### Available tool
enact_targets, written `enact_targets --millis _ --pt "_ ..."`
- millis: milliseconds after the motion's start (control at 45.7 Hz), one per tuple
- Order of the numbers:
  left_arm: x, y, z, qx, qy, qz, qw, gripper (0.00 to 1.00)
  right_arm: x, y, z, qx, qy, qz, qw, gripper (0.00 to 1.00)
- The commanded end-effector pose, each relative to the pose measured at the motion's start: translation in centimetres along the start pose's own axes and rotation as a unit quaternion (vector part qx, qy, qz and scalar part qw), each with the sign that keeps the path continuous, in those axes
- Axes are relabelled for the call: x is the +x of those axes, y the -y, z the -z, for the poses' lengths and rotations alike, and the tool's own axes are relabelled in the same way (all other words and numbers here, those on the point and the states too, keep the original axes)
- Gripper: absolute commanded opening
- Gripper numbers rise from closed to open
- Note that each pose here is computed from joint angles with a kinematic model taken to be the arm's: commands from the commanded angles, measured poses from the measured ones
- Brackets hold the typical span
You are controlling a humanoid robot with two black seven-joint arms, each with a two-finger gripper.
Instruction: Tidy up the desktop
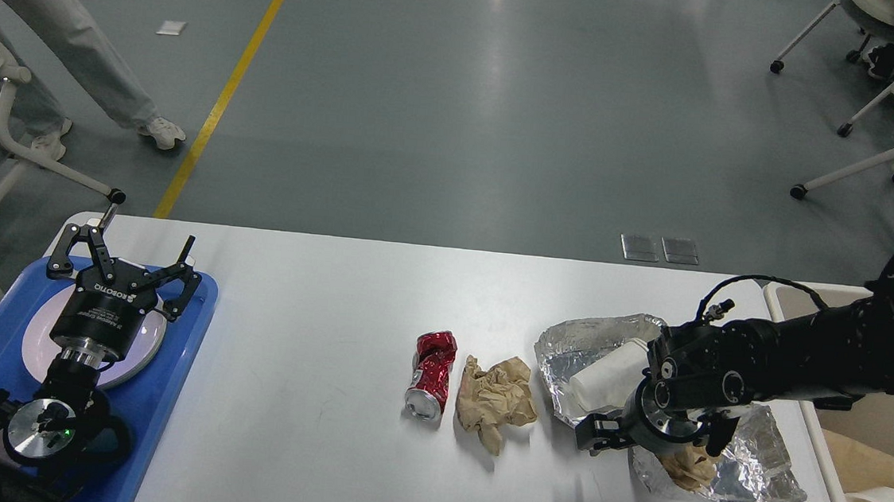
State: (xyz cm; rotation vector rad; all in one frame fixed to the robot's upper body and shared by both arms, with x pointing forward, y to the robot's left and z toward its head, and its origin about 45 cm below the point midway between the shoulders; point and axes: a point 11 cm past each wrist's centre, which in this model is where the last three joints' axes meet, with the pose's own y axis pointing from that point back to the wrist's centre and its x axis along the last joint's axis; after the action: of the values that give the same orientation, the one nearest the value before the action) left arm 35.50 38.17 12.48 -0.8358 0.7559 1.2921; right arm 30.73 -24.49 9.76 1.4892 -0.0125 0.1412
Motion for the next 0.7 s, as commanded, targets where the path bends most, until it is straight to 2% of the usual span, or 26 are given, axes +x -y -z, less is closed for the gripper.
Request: enact_targets --millis 0,153,263,481,569,678 --pt "0.0 0.0 0.0 0.000 0.000 0.000 1.000 0.96 -0.1 0.4 -0.5 -0.006 0.002 0.001 1.000 1.00" --pt "0.0 0.0 0.0 0.000 0.000 0.000 1.000 0.96 -0.5 1.0 -0.4 -0.007 0.001 0.005 1.000 1.00" --pt "0.0 0.0 0.0 0.000 0.000 0.000 1.000 0.96 -0.8 1.2 -0.3 -0.006 -0.001 0.009 1.000 0.91" --pt "0.0 0.0 0.0 0.000 0.000 -0.001 1.000 0.96 -1.2 2.3 -0.9 -0.014 0.006 0.011 1.000 0.50" --pt "0.0 0.0 0.0 0.000 0.000 0.000 1.000 0.96 -1.3 2.4 -1.4 -0.019 0.008 0.012 1.000 0.30" --pt "0.0 0.0 0.0 0.000 0.000 0.000 1.000 0.96 -1.4 2.4 -1.7 -0.026 0.004 0.014 1.000 0.24"
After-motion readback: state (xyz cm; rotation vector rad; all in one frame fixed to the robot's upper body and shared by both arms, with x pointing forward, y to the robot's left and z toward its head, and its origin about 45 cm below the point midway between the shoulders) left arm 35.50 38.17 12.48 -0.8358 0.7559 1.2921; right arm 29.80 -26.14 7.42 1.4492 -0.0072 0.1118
